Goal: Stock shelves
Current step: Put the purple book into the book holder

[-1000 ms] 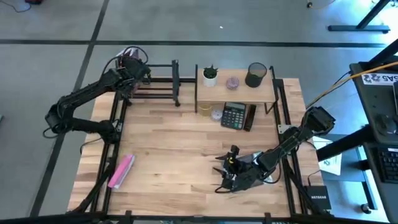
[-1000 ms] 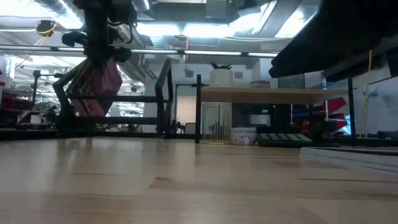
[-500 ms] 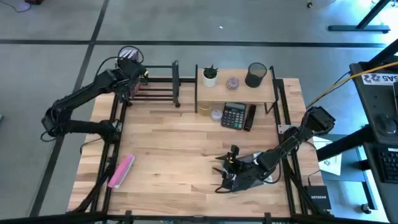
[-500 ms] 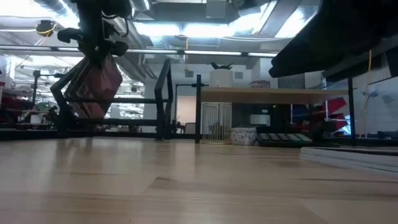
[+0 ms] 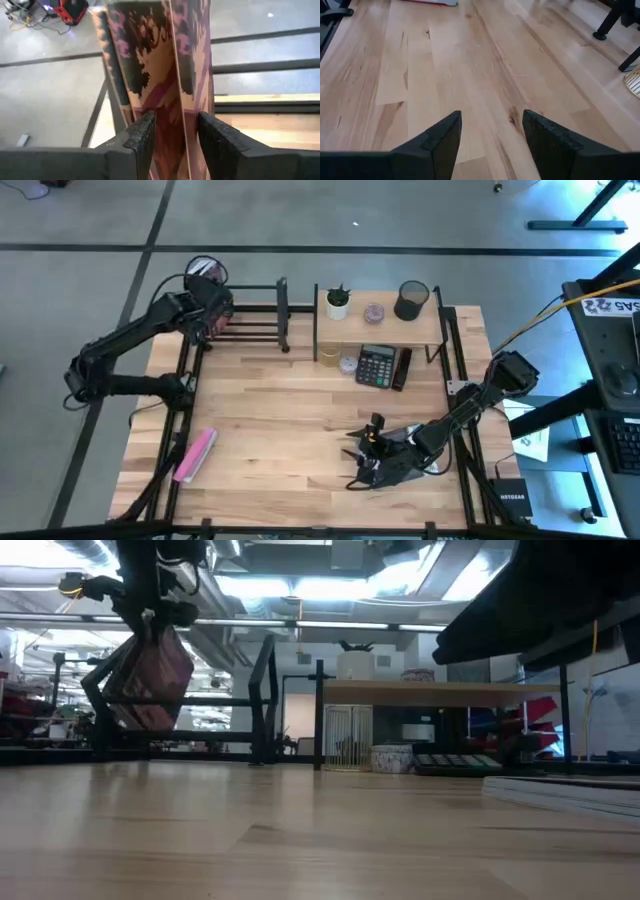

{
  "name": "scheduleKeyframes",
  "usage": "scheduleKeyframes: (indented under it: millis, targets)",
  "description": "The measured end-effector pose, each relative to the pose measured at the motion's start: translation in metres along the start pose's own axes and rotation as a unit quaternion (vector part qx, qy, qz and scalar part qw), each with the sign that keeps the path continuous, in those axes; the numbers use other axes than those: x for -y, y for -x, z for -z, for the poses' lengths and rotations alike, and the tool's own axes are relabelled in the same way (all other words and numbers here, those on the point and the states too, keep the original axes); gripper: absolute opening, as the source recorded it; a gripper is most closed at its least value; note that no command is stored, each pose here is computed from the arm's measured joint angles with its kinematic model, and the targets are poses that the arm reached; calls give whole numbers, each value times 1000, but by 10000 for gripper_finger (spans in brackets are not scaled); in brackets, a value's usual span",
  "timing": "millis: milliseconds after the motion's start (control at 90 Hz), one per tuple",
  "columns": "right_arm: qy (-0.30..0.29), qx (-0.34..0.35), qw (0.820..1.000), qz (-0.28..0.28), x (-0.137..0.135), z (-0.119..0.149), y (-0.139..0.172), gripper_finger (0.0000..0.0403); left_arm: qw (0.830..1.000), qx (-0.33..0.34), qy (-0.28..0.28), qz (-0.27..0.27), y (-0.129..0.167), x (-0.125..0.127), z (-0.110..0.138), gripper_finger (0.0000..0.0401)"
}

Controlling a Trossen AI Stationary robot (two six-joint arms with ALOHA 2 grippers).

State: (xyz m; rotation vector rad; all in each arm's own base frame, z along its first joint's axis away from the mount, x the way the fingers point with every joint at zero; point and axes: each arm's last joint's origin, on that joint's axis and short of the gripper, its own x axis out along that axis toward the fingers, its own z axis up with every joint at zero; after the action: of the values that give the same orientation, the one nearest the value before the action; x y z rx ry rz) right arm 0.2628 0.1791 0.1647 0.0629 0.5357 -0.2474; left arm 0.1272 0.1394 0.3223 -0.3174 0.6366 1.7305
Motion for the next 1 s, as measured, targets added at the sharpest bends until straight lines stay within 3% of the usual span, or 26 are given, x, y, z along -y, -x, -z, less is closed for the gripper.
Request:
scheduleKeyframes:
  millis: [311,578,844,1000]
  targets:
    - [0,1,1000,2,0,0,0,198,998,46,33,27,27,-17,-14,129]
    - [0,2,1000,3,0,0,0,198,991,89,42,92,55,-20,-27,129]
    - [3,5,1000,8,0,0,0,198,962,132,29,238,83,19,-29,129]
    - [5,5,1000,9,1,0,0,198,968,88,-32,234,63,58,-8,129]
